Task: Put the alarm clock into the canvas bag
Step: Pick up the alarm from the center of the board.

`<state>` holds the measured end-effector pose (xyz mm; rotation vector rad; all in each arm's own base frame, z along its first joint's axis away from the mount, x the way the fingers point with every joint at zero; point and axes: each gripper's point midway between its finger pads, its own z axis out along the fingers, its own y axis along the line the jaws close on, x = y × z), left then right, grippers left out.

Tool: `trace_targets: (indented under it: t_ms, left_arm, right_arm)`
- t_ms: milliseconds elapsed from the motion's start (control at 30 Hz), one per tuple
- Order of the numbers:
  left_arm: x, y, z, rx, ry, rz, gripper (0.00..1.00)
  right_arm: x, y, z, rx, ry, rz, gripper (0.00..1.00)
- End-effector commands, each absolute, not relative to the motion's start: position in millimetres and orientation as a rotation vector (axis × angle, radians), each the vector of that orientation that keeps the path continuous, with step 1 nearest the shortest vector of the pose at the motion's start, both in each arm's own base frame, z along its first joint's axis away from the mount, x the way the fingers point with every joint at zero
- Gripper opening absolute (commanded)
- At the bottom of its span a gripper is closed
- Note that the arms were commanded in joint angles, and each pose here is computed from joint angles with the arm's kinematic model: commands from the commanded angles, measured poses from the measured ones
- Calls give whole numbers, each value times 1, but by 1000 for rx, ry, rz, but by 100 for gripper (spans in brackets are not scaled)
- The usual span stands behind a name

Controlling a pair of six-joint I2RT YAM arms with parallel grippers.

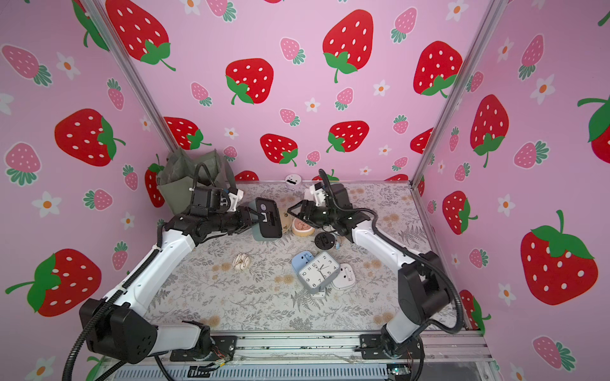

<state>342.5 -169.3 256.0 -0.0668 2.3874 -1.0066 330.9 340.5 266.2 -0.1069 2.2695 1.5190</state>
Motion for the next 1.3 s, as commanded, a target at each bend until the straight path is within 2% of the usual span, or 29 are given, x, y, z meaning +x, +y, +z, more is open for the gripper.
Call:
trace_targets:
  t_ms: [0, 133, 233, 367, 467, 600, 1100, 1267]
  left_arm:
    - [343, -161, 288, 264, 2221, -760, 26]
    - [340, -167, 308, 594, 1984, -591, 27]
    - [332, -182, 328, 837, 1744, -513, 23]
    - [335, -192, 343, 995, 1578, -386, 23]
    - [333, -202, 345, 1151, 1483, -294, 23]
    - [332, -211, 339, 1319, 1365, -184, 29]
    - [323, -236, 346, 1572, 1046, 17, 33]
    - [317, -243, 343, 1636, 969, 63, 34]
  right_arm:
    - [330, 311, 307, 142, 2218, 1692, 72]
    - [318, 297, 340, 346, 2234, 1822, 72]
    - [305, 300, 348, 482, 2310, 1930, 70]
    - [294, 304, 355, 620, 2353, 2012, 66]
    - [289, 309, 361, 647, 2369, 2057, 68]
    - [284, 317, 367, 667, 2389, 2102, 73]
    - [274, 332, 335, 811, 2558, 2024, 73]
    - [277, 334, 330, 837, 2562, 2007, 66]
